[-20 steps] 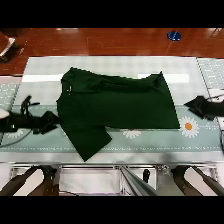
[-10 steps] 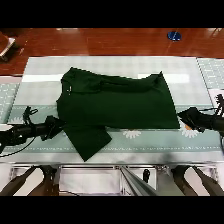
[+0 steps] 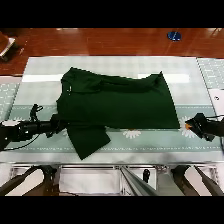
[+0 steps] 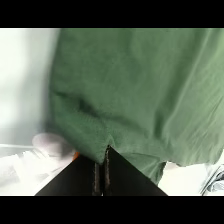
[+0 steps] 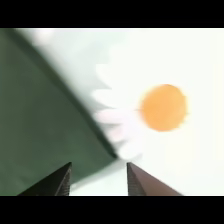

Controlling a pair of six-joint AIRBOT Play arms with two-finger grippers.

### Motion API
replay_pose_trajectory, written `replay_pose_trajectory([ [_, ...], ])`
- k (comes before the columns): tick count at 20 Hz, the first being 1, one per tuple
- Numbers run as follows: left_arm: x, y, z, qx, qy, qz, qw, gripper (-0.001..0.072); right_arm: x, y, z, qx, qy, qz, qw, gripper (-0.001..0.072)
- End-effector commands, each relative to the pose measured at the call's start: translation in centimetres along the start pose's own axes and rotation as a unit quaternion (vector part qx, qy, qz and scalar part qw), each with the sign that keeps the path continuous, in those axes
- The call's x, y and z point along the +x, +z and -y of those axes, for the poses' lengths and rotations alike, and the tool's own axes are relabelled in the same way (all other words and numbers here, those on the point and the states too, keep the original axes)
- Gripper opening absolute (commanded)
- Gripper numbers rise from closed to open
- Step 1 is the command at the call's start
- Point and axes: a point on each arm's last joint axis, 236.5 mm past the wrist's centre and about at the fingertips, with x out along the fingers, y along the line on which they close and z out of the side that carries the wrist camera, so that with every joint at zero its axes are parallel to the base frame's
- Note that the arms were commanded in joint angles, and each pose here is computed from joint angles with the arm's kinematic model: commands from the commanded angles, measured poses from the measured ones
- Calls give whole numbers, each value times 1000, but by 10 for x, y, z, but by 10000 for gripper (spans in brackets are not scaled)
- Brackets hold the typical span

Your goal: Fold the shirts.

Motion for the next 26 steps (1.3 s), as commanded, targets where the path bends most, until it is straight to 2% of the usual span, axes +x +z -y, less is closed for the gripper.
replay_pose_trajectory([
  [1, -1, 2, 3, 7, -4, -2, 1000, 22, 10, -18, 15, 36, -2, -60, 998, 415],
  [5, -1, 2, 5, 12, -8, -2, 1000, 22, 25, -14, -10, 58, 67, -78, 993, 414],
  [9, -1, 3, 6, 10, -10, 1, 1000, 22, 45, -22, -5, 56, 62, -113, 990, 412],
  [13, -1, 1, 7, 10, -11, -2, 1000, 21, 63, -6, -29, 0, 52, -102, 993, 405],
  [14, -1, 1, 7, 10, -11, -2, 1000, 21, 65, -2, -38, -15, 52, -102, 993, 332],
  [15, -1, 1, 7, 10, -11, -2, 1000, 21, 67, -2, -49, -39, 55, -109, 992, 143],
  [16, -1, 2, 7, 10, -13, -1, 1000, 21, 67, -4, -63, -81, 64, -116, 988, 22],
  [18, -7, 12, 25, 19, -32, 6, 999, 21, 57, 0, -98, -136, 81, -120, 980, 21],
  [20, -30, 39, 77, 51, -88, 36, 994, 21, 28, 16, -155, -207, 107, -102, 967, 21],
  [22, -78, 72, 156, 118, -158, 95, 976, 21, -24, 44, -227, -274, 136, -35, 951, 21],
  [24, -149, 89, 242, 220, -202, 176, 938, 20, -98, 71, -293, -338, 155, 68, 926, 21],
  [26, -232, 81, 319, 330, -215, 260, 882, 20, -190, 83, -331, -381, 152, 176, 895, 21],
])
